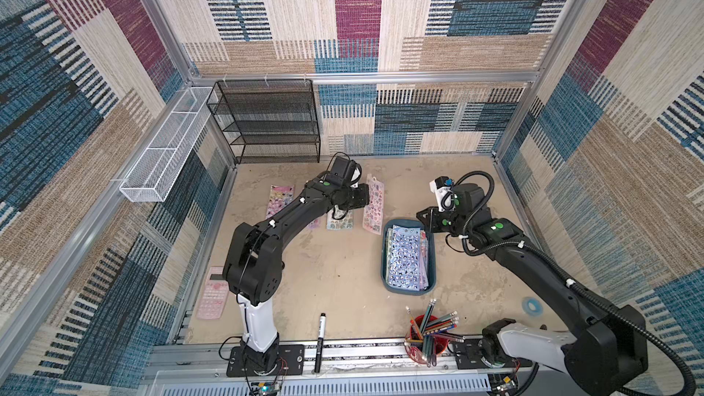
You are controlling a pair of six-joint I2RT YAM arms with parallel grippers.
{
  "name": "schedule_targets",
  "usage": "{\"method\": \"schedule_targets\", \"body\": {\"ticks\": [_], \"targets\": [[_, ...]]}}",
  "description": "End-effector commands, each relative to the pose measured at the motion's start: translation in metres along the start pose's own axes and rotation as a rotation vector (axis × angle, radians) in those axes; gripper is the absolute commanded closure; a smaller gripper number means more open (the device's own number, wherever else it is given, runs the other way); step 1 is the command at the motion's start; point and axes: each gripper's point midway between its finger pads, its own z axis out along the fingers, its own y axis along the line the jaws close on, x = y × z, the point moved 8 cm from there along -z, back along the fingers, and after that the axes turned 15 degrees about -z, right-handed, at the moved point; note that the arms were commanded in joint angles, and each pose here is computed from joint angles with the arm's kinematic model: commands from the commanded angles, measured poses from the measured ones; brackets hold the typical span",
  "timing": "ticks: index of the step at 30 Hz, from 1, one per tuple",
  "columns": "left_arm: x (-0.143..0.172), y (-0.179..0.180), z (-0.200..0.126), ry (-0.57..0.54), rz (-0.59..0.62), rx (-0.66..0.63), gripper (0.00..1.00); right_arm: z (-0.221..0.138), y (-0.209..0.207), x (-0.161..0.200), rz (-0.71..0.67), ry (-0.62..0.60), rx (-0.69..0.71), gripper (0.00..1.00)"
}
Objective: Take the stickers out of the storage box
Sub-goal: Place the sticker at the center of the board.
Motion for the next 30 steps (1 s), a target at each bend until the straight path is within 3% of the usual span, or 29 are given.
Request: {"method": "schedule_targets", "body": {"ticks": [1, 10, 30], "targets": [[-0.002, 0.006, 0.012, 0.015, 0.035, -0.033, 1.0, 0.002, -0.001, 0.003, 0.011, 0.0, 0.002, 0.91], [-0.01, 0.017, 0.053, 0.07, -0.011, -0.062, 1.0, 0.007, -0.001, 0.011, 0.045, 0.014, -0.022, 0.92], [-0.018, 0.047, 0.119, 0.06, -0.136, -0.116, 1.0, 0.005, -0.001, 0.022, 0.073, 0.033, -0.024, 0.88]]}}
